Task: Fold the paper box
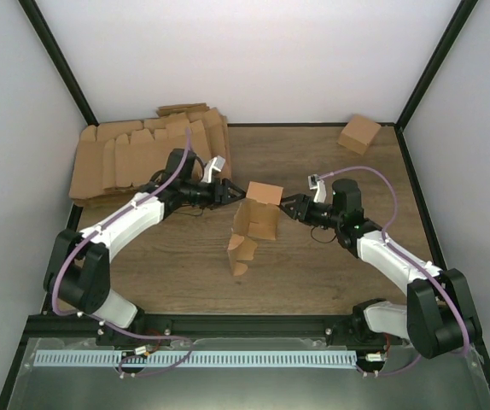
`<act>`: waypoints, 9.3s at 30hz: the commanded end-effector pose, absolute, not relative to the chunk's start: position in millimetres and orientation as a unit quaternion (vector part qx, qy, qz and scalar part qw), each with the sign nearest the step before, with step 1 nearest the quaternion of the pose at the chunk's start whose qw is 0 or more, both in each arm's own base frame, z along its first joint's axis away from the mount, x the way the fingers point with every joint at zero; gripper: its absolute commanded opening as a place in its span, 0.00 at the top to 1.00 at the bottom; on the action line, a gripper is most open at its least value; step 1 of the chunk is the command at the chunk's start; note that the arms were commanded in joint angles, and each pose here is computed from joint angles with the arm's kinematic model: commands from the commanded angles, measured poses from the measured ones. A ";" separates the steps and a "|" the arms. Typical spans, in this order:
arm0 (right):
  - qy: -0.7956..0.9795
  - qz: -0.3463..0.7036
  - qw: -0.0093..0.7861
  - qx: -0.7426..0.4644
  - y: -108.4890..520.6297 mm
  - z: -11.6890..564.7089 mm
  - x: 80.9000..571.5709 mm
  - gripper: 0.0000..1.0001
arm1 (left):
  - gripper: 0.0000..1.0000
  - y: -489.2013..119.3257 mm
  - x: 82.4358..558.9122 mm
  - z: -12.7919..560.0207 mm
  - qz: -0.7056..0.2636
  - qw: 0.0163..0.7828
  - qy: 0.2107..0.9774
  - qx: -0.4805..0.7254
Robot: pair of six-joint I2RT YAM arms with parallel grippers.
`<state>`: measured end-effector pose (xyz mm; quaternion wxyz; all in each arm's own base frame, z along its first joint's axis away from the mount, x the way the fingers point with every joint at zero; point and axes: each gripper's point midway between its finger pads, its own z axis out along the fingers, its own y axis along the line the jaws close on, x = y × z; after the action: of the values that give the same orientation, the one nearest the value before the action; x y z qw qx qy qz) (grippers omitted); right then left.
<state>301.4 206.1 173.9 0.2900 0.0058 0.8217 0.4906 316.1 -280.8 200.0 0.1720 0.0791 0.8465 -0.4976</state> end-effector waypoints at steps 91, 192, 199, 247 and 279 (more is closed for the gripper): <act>0.780 0.095 0.383 -0.486 270.1 197.4 276.6 0.54 | 0.61 -296.6 316.3 191.2 -0.494 0.149 0.849 0.110; 0.722 -0.126 0.473 -0.490 265.5 170.5 323.4 0.88 | 0.54 -252.5 331.6 188.3 -0.448 0.213 0.865 0.069; 0.745 -0.087 0.479 -0.457 265.1 176.8 319.3 0.99 | 0.54 -230.6 327.5 231.9 -0.402 0.280 0.869 0.071; 0.886 0.218 0.265 -0.313 283.7 59.2 238.2 0.99 | 0.12 -250.5 216.8 205.9 -0.289 0.242 0.882 0.285; 0.837 0.256 0.390 -0.287 271.7 125.3 238.9 0.46 | 0.08 -243.4 218.1 201.6 -0.272 0.251 0.892 0.259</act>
<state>234.9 271.5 104.0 0.3486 -0.2922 0.8557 0.2467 219.0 -241.1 191.4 0.2369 0.2566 0.8998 -0.2616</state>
